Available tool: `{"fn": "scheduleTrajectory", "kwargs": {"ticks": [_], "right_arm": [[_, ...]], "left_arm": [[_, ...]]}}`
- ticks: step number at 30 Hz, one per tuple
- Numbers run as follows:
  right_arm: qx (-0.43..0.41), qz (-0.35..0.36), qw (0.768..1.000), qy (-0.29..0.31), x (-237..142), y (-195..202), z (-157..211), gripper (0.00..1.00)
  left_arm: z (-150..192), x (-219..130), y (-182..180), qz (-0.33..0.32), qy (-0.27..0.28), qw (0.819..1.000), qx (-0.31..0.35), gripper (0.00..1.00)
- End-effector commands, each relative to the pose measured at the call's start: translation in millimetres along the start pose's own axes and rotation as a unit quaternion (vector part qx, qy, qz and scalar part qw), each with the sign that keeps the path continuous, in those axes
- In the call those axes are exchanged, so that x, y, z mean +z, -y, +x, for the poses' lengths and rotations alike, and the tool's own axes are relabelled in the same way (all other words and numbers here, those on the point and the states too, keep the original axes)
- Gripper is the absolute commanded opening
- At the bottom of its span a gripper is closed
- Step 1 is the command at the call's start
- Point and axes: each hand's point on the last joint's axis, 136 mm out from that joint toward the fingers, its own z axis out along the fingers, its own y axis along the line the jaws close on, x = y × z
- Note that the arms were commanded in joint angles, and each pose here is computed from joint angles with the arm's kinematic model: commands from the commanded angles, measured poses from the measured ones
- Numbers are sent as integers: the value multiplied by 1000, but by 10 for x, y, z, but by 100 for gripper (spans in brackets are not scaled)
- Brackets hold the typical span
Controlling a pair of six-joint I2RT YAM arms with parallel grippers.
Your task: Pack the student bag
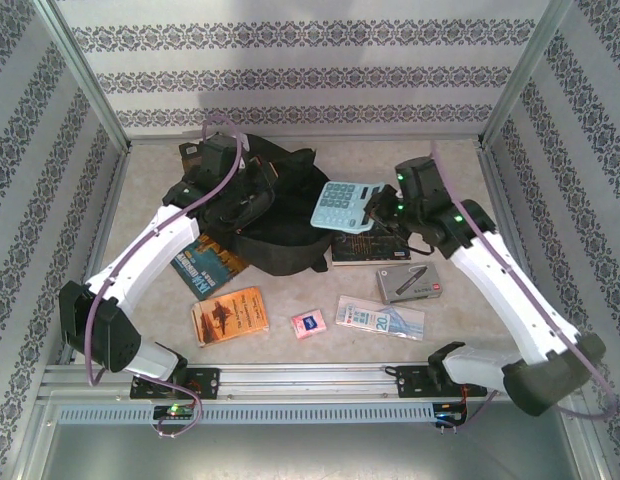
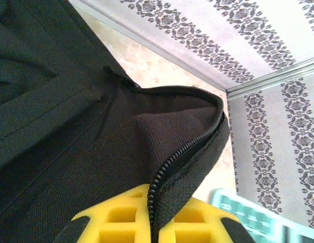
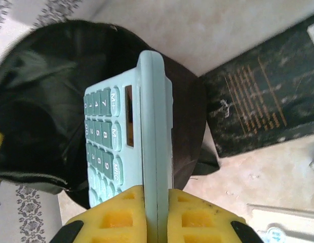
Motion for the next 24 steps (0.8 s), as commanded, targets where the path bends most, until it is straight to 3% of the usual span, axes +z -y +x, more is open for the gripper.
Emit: {"fn": "scheduleTrajectory", "kwargs": {"ticks": [1, 10, 22, 23, 24], "right_arm": [[50, -21, 998, -10, 150, -210, 10, 0], [30, 8, 999, -13, 876, -456, -97, 0], [105, -51, 992, -56, 1923, -1029, -121, 0], [110, -61, 990, -63, 1998, -1097, -114, 1], [115, -73, 988, -67, 2078, -1150, -114, 9]], "left_arm": [[-221, -261, 622, 96, 53, 994, 6, 0], [-85, -304, 973, 157, 50, 986, 7, 0], [-147, -249, 1158, 202, 68, 977, -29, 0], [-145, -239, 1179, 206, 67, 976, -30, 0], [-145, -223, 1184, 206, 67, 976, -30, 0]]}}
